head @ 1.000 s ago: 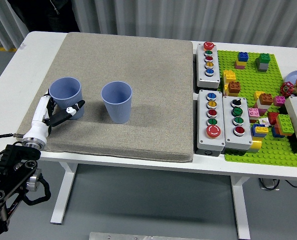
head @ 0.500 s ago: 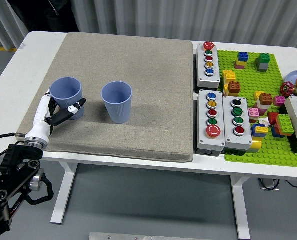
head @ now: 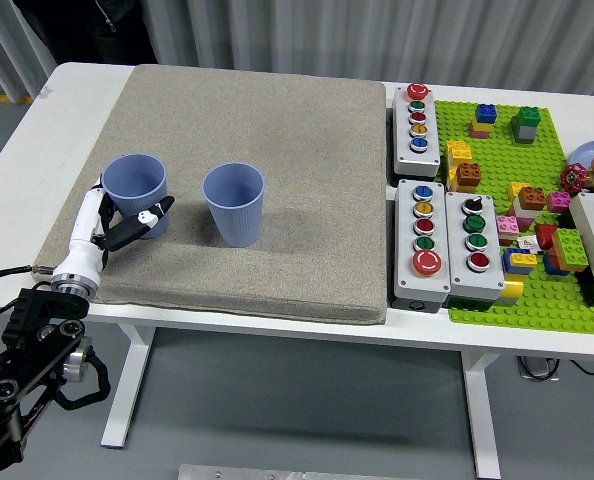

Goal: Pick cup pour cup place

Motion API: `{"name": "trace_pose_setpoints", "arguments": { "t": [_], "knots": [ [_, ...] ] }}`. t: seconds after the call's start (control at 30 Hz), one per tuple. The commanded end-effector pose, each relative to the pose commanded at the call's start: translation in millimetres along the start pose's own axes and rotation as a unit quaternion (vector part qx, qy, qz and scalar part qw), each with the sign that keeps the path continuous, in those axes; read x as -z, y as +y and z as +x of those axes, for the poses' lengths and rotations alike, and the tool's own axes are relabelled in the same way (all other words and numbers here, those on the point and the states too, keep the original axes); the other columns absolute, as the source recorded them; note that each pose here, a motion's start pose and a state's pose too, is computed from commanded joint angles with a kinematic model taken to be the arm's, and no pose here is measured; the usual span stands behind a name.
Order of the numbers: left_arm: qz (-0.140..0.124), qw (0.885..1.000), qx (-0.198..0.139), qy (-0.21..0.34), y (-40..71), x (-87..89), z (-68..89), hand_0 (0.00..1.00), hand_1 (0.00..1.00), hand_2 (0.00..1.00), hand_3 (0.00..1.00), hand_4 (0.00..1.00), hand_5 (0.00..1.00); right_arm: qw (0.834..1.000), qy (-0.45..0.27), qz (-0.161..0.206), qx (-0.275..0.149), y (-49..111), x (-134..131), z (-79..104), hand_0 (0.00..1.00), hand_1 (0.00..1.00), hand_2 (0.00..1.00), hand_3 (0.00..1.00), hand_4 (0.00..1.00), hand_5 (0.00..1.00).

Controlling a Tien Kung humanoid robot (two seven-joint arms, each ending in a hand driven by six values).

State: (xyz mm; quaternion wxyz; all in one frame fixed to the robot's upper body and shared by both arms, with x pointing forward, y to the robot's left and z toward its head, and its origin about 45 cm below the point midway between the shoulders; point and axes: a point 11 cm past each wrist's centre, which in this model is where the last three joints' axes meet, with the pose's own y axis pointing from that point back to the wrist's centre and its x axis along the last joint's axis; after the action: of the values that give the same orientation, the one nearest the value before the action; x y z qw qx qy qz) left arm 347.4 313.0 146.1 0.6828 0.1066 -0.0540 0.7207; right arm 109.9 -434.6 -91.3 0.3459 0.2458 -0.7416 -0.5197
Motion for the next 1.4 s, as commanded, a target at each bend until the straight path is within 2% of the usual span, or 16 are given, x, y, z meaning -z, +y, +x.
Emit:
{"name": "trace_pose_setpoints", "arguments": {
  "t": [0.17, 0.2, 0.37, 0.4, 0.97, 1.03, 1.3, 1.4],
  "knots": [
    [-0.002, 1.0, -0.007, 0.001, 0.6, 0.1, 0.2, 0.743, 0.758, 0.969, 0.915, 0.893, 0.269, 1.0, 0.0, 0.0, 0.0, 0.1, 0, 0.0, 0.706, 0.633, 0.579, 0.572, 0.002, 0.132],
    [-0.002, 1.0, -0.008, 0.001, 0.6, 0.1, 0.2, 0.71, 0.719, 0.909, 0.819, 0.885, 0.253, 1.0, 0.0, 0.0, 0.0, 0.1, 1, -0.1, 0.706, 0.633, 0.579, 0.571, 0.002, 0.129],
    [-0.003, 1.0, -0.013, 0.002, 1.3, 0.5, -0.3, 0.71, 0.719, 0.909, 0.819, 0.885, 0.253, 1.0, 0.0, 0.001, 0.001, 0.3, 1, -0.6, 0.706, 0.633, 0.579, 0.571, 0.002, 0.129],
    [-0.004, 1.0, -0.015, 0.003, 1.5, 0.6, -0.5, 0.635, 0.661, 0.849, 0.761, 0.867, 0.237, 1.0, 0.001, 0.001, 0.001, 0.4, 2, -0.7, 0.706, 0.633, 0.579, 0.571, 0.002, 0.129],
    [-0.012, 1.0, -0.022, 0.012, 3.4, -1.7, -3.3, 0.587, 0.638, 0.827, 0.733, 0.826, 0.193, 1.0, 0.002, 0.001, 0.001, 0.6, 2, -0.8, 0.707, 0.633, 0.578, 0.57, 0.002, 0.127],
    [-0.013, 1.0, -0.021, 0.011, 3.3, -2.7, -3.8, 0.558, 0.615, 0.826, 0.722, 0.806, 0.176, 1.0, 0.002, 0.001, 0.001, 0.6, 3, -1.0, 0.707, 0.633, 0.578, 0.57, 0.002, 0.122],
    [-0.035, 0.999, -0.015, 0.001, 3.7, -17.4, -6.5, 0.557, 0.615, 0.82, 0.716, 0.781, 0.142, 1.0, 0.001, 0.001, 0.0, 0.5, 2, -0.2, 0.707, 0.633, 0.578, 0.57, 0.002, 0.113],
    [-0.061, 0.998, -0.009, -0.021, 2.5, -35.4, -7.3, 0.571, 0.621, 0.819, 0.715, 0.795, 0.167, 1.0, 0.002, 0.0, -0.001, 0.3, 2, 0.8, 0.705, 0.634, 0.578, 0.57, 0.002, 0.107]
  ]
}}
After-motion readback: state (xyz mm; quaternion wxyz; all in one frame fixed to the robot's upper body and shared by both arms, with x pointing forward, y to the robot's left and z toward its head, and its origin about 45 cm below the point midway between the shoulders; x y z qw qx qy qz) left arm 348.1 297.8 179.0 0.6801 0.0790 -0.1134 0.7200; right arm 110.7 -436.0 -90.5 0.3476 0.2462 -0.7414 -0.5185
